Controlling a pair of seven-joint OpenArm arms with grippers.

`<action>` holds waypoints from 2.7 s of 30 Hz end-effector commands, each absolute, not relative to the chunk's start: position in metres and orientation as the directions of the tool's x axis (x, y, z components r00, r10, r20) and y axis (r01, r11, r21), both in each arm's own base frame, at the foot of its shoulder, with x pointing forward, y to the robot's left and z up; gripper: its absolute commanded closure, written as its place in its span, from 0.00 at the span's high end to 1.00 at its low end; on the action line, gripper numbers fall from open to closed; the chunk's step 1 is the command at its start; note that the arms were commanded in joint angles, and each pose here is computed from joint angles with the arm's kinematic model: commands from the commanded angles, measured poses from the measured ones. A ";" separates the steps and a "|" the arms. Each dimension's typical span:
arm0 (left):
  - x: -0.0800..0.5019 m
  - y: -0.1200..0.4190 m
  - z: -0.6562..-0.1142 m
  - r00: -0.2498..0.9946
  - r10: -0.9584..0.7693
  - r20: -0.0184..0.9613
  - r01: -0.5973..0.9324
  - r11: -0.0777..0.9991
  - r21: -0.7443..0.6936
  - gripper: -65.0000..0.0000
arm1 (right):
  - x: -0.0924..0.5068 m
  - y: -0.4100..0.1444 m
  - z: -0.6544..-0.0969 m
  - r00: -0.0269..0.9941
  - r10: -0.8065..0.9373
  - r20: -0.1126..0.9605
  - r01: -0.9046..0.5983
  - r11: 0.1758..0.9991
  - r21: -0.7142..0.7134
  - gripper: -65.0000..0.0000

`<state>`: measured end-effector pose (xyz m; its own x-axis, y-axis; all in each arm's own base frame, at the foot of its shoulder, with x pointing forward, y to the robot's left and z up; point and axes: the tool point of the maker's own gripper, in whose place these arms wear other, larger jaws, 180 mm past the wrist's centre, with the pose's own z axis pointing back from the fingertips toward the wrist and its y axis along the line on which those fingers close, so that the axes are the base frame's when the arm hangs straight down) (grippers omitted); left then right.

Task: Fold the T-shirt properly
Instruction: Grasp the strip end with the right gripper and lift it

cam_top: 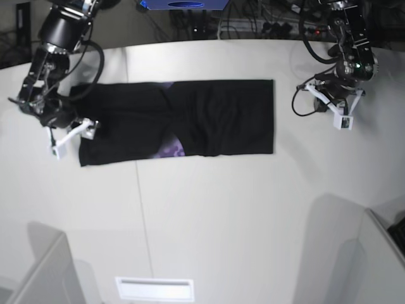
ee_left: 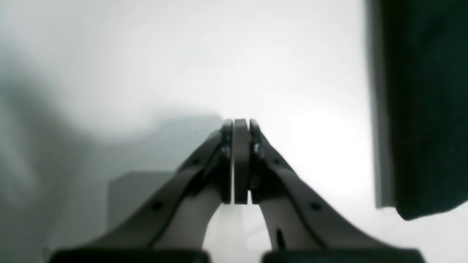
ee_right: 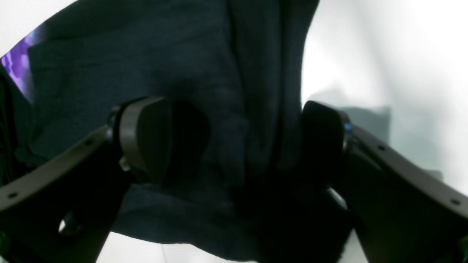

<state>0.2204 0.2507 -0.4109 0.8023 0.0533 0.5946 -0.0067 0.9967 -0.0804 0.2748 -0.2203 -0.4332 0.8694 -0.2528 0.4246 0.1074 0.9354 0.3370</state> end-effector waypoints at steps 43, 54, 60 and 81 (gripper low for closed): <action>0.188 0.320 -0.391 0.773 0.121 0.623 -0.162 0.987 0.010 0.00 | 0.286 -0.181 -0.376 0.811 -0.219 0.543 0.067 0.956 0.286 0.00; 0.159 0.352 -0.385 0.797 0.116 0.593 -0.204 0.975 0.083 0.00 | 0.280 -0.105 -0.356 0.811 -0.168 0.561 -0.051 0.934 0.354 0.00; 0.158 0.352 -0.385 0.798 0.116 0.592 -0.204 0.975 0.083 0.00 | 0.278 -0.066 -0.342 0.800 -0.143 0.583 -0.128 0.908 0.398 0.00; 0.197 0.267 -0.415 0.820 0.036 0.571 -0.011 0.999 -0.048 0.00 | 0.279 -0.017 -0.318 0.777 -0.185 0.602 -0.181 0.849 0.496 0.00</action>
<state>0.1933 0.2642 -0.4201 0.8325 0.0342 0.5530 -0.0068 0.9986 -0.0516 0.2717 -0.0216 -0.3325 0.8067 -0.1702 0.5660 -0.1563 0.8621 0.4820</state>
